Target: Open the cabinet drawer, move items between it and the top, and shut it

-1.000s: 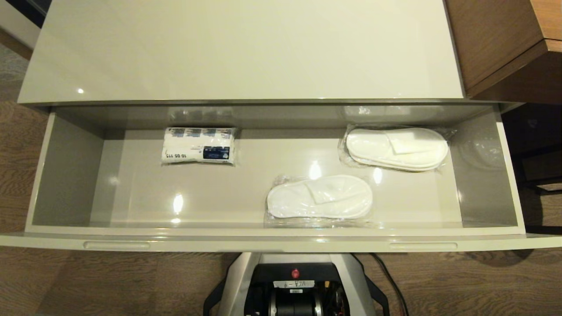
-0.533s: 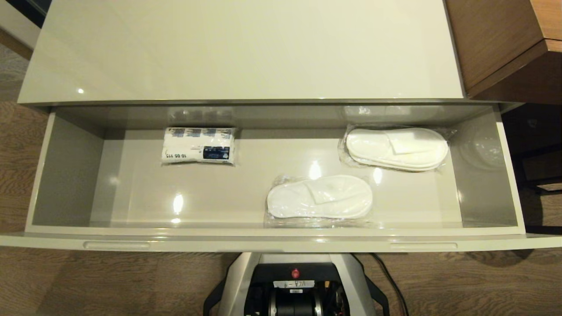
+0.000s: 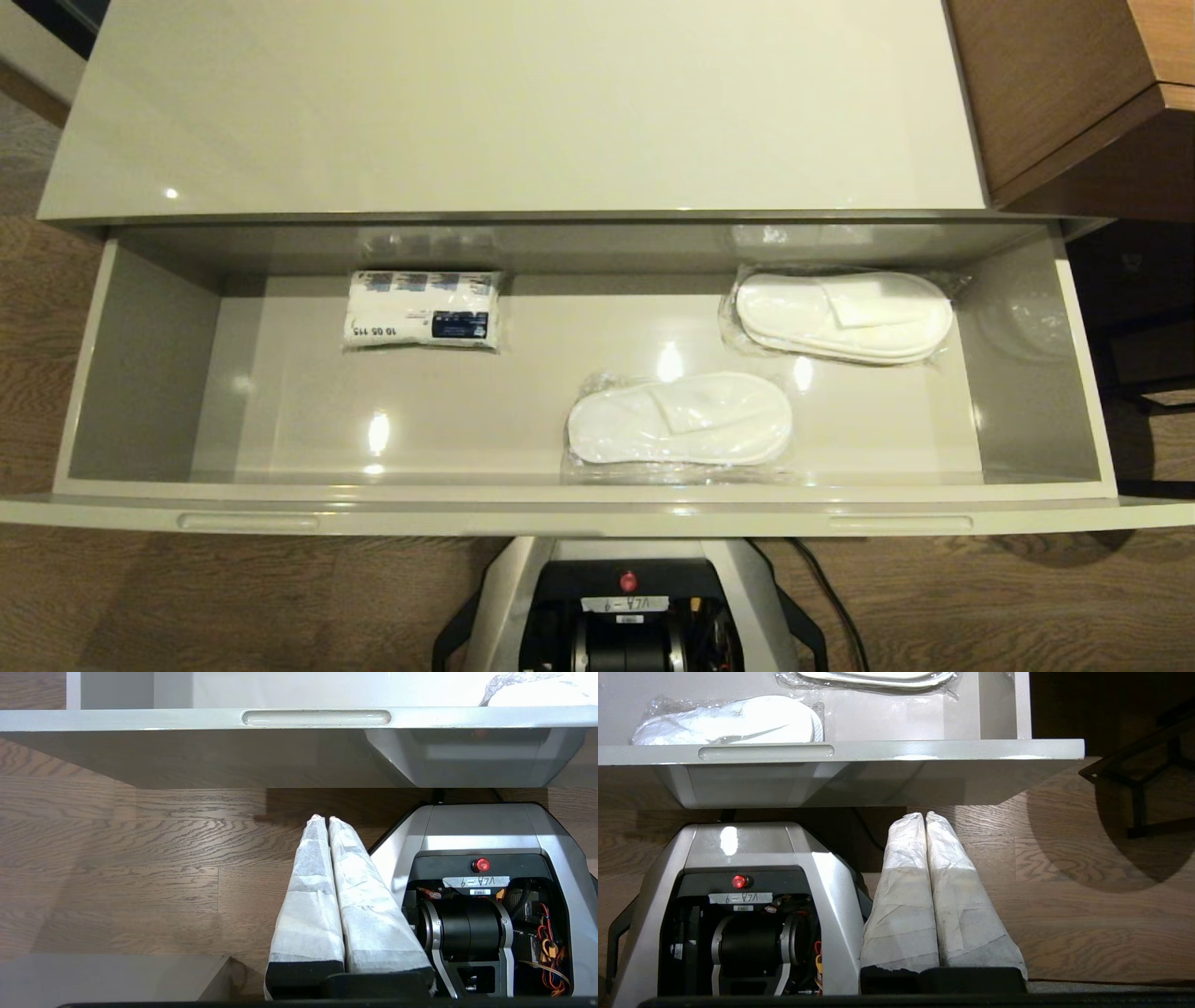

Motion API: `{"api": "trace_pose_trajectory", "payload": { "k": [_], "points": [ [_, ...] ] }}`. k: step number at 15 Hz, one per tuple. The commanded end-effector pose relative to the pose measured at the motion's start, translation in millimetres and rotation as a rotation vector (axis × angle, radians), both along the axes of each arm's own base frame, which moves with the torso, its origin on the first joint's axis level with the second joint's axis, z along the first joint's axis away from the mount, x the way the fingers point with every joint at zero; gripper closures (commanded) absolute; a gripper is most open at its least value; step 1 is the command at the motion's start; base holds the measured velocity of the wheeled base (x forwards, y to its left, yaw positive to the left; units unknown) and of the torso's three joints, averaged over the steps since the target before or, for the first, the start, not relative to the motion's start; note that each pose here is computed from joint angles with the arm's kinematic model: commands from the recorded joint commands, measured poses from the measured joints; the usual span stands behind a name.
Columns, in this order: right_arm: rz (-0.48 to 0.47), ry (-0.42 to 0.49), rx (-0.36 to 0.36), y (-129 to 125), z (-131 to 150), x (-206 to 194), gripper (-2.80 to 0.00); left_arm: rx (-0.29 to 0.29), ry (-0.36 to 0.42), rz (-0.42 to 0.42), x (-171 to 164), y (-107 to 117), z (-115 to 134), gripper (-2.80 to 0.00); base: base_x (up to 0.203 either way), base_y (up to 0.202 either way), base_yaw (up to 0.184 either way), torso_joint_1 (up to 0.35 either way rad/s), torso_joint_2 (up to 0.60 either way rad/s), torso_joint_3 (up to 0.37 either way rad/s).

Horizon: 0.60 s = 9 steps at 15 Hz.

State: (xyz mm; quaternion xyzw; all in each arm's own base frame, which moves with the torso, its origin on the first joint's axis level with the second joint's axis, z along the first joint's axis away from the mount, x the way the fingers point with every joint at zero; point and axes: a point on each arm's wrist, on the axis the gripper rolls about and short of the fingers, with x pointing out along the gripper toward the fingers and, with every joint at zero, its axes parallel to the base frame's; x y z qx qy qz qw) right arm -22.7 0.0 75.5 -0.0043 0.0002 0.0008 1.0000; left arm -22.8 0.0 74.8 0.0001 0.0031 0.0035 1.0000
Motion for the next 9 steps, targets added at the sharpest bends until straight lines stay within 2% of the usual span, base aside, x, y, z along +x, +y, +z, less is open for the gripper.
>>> {"api": "trace_pose_trajectory", "payload": {
  "k": [1, 9],
  "points": [
    [0.001, 0.003, -0.001, 0.0, -0.4, 0.2, 0.0, 0.0, 0.002, 0.001, 0.1, 0.0, 0.0, 0.0, 0.0, 0.0, 0.0, 0.0, 0.0, 0.0],
    [0.001, 0.003, -0.001, 0.0, -0.4, 0.2, 0.0, 0.001, 0.002, 0.001, 0.1, 0.0, 0.0, 0.0, 0.0, 0.0, 0.0, 0.0, 0.0, 0.0]
  ]
}}
